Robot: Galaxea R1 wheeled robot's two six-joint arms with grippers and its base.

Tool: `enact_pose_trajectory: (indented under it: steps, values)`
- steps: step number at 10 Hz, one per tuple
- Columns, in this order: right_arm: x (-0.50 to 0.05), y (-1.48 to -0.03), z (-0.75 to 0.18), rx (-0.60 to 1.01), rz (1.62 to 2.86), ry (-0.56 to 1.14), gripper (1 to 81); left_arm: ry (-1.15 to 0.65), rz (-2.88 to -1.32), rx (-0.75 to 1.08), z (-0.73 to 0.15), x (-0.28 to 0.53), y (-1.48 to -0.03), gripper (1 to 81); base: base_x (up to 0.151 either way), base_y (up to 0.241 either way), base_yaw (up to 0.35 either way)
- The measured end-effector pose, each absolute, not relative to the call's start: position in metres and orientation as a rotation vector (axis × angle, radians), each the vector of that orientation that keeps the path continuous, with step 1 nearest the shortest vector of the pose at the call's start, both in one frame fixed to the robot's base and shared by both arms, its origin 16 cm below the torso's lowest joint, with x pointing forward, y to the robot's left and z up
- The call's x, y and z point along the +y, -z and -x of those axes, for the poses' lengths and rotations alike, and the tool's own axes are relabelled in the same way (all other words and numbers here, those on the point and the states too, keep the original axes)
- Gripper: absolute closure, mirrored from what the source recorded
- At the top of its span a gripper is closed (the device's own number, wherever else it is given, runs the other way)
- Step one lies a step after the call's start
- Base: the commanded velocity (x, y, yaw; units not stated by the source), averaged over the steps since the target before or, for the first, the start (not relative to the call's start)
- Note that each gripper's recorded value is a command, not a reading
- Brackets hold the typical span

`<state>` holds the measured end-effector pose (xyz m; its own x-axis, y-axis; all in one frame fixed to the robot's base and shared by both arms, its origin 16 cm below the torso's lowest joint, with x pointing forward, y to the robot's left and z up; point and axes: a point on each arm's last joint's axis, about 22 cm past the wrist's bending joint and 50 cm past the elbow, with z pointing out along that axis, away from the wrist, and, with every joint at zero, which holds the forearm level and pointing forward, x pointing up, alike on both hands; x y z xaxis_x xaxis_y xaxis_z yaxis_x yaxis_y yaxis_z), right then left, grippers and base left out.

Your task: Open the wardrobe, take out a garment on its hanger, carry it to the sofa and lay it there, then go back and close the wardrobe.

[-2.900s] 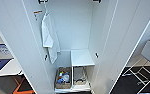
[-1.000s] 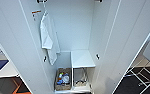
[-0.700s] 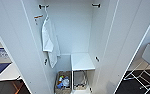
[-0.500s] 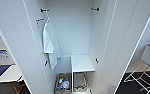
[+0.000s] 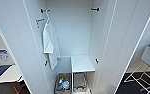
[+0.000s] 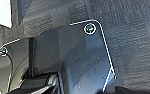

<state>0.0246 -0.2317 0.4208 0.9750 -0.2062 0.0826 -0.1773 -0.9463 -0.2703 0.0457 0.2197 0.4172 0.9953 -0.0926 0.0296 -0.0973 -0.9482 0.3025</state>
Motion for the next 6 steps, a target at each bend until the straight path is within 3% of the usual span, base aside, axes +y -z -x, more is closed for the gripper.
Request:
enact_pose_trajectory:
  steps: [2, 6]
  values:
    - [-0.261, -0.431, -0.045, 0.281, 2.836, 0.194, 1.0, -0.048, -2.805, -0.139, -0.058, 0.237, -0.426, 1.0, 0.0, 0.0, 0.0]
    - [-0.383, -0.457, -0.114, 0.322, 2.925, 0.331, 1.0, -0.192, -2.816, -0.128, -0.113, 0.333, -0.461, 1.0, 0.0, 0.0, 0.0]
